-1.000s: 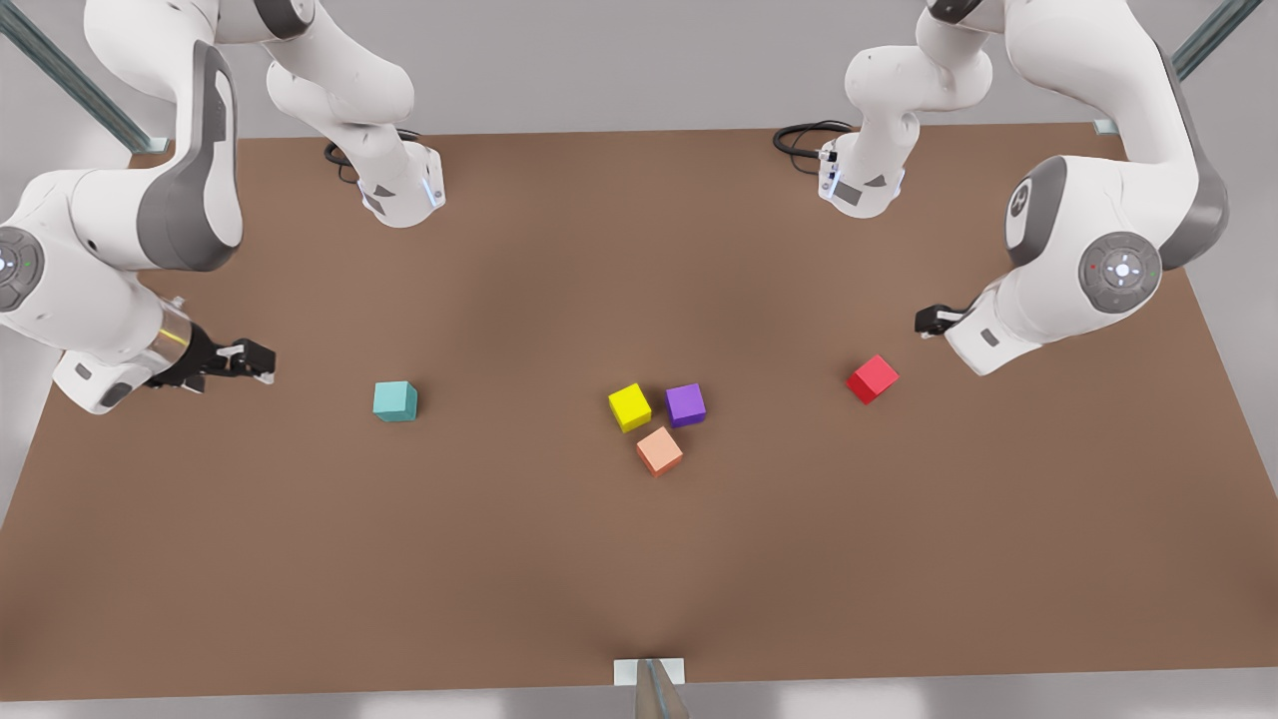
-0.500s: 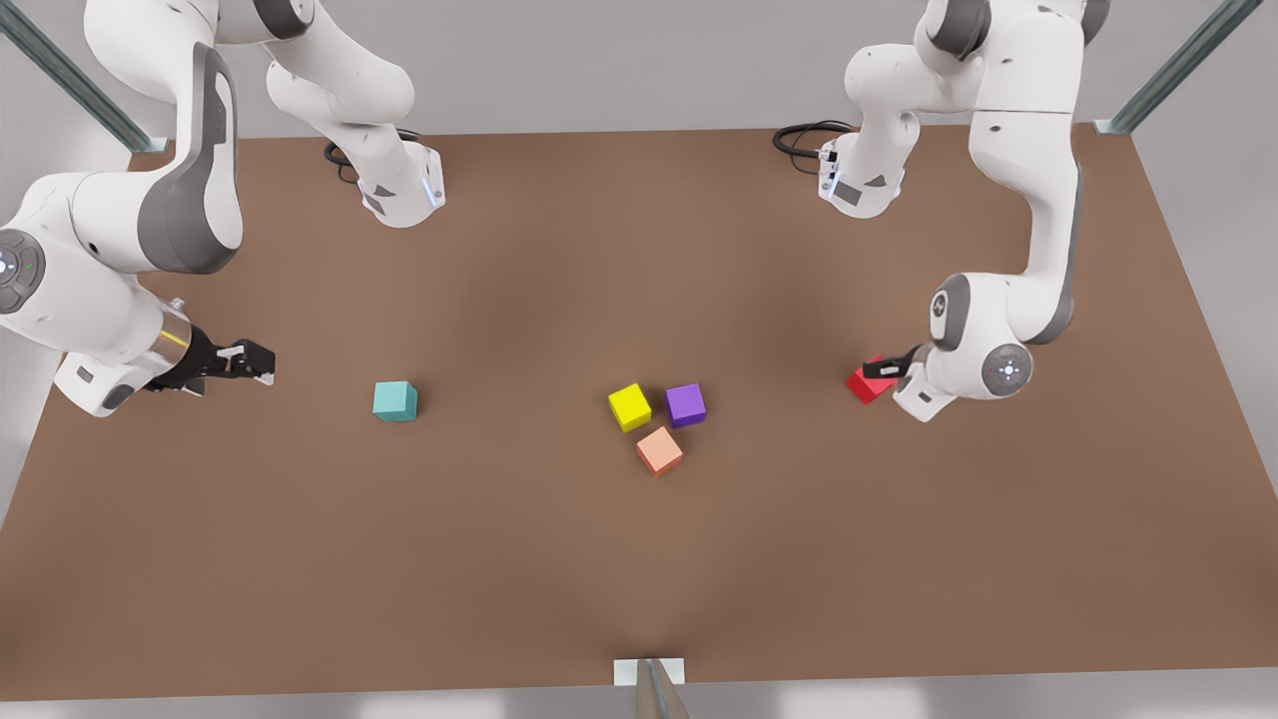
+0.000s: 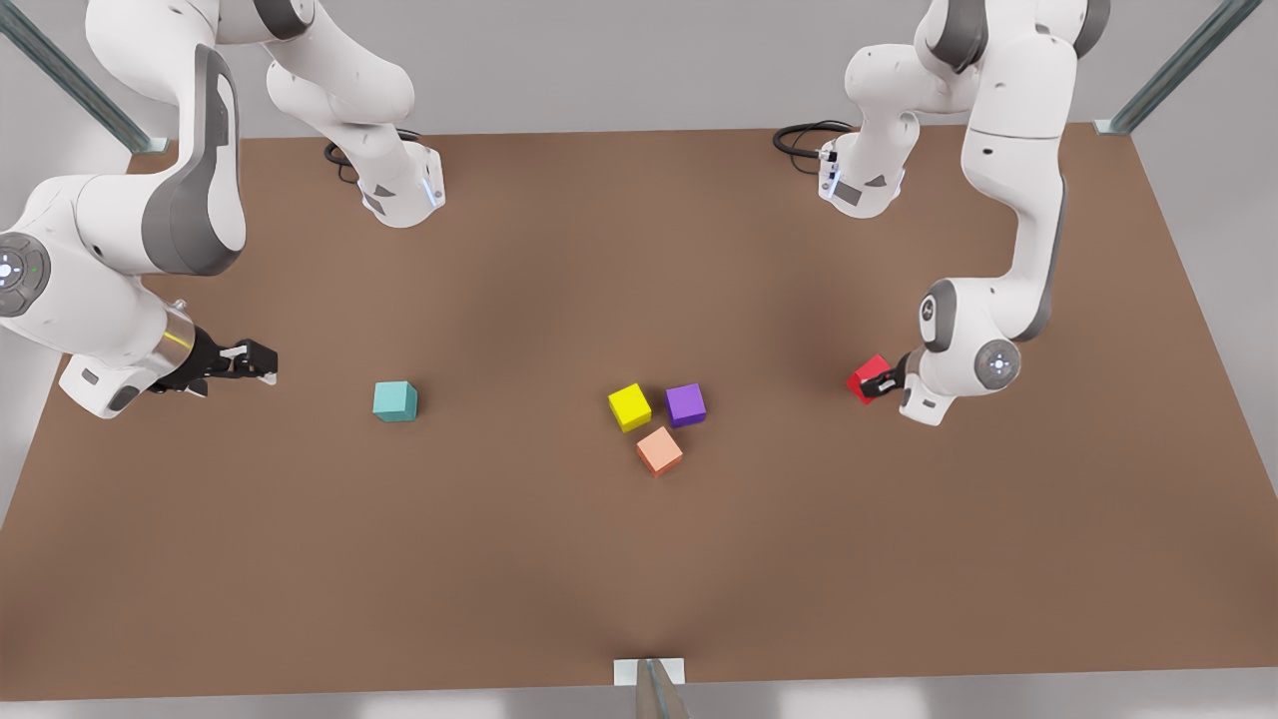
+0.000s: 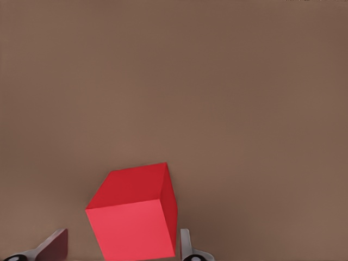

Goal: Pick up red wooden cube and pass to hand red wooden cube and place in blue wooden cube

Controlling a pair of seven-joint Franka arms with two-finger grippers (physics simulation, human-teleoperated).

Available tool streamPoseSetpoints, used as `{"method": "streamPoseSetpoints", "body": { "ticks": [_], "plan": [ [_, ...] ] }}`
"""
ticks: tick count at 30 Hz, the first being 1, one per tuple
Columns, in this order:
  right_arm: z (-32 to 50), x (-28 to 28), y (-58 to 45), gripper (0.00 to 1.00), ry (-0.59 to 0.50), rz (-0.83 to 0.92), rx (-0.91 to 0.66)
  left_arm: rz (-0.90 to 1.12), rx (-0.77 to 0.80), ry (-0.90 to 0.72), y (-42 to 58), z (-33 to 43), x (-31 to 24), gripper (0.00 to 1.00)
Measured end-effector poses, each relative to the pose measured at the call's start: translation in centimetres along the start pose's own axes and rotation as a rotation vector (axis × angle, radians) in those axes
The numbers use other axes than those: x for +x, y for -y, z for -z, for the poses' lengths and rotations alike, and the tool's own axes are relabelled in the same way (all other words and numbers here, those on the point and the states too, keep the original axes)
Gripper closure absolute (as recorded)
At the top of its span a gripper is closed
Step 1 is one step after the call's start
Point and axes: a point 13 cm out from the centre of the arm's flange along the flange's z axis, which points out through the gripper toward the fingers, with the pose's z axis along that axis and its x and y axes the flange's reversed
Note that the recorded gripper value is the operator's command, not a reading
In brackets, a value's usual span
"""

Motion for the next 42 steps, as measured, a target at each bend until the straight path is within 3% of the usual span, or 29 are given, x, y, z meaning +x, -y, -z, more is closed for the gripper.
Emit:
{"method": "streamPoseSetpoints", "body": {
  "ticks": [16, 17, 18, 22, 26, 29, 33, 37, 42],
  "plan": [
    [-0.1, 0.0, -0.1, 0.0, -0.003, 0.009, -0.001, 0.164, 0.008, -0.002, 0.5, -5.5, -0.2, 0.0],
    [-0.1, 0.0, -0.1, 0.0, -0.003, 0.009, -0.001, 0.169, 0.009, 0.003, 0.7, -5.7, -0.4, 0.23],
    [-0.1, 0.0, -0.1, 0.0, -0.003, 0.009, -0.001, 0.174, 0.011, 0.009, 0.8, -5.7, -0.5, 0.35],
    [-0.3, 0.1, -0.1, 0.0, -0.006, 0.011, -0.002, 0.184, 0.028, 0.041, 1.8, -4.5, -1.4, 0.36],
    [-1.7, -0.4, -0.7, 0.0, -0.027, 0.024, -0.02, 0.077, 0.129, 0.105, 13.2, 6.1, -4.8, 0.36],
    [-9.2, -4.5, -5.9, 0.0, -0.1, 0.105, -0.205, -0.058, 0.284, -0.02, 26.2, 12.9, -0.1, 0.36],
    [-17.1, -10.4, -19.0, 0.0, -0.121, 0.198, -0.709, -0.184, 0.506, -0.35, 37.2, 14.1, 7.9, 0.36],
    [-17.0, -14.0, -27.1, 0.0, 0.019, 0.335, -1.03, -0.183, 0.71, -0.581, 41.6, 14.7, 10.7, 0.36],
    [-16.6, -14.4, -31.7, 0.0, 0.223, 0.568, -1.161, -0.207, 0.912, -0.675, 46.5, 15.2, 13.5, 0.38]
  ]
}}
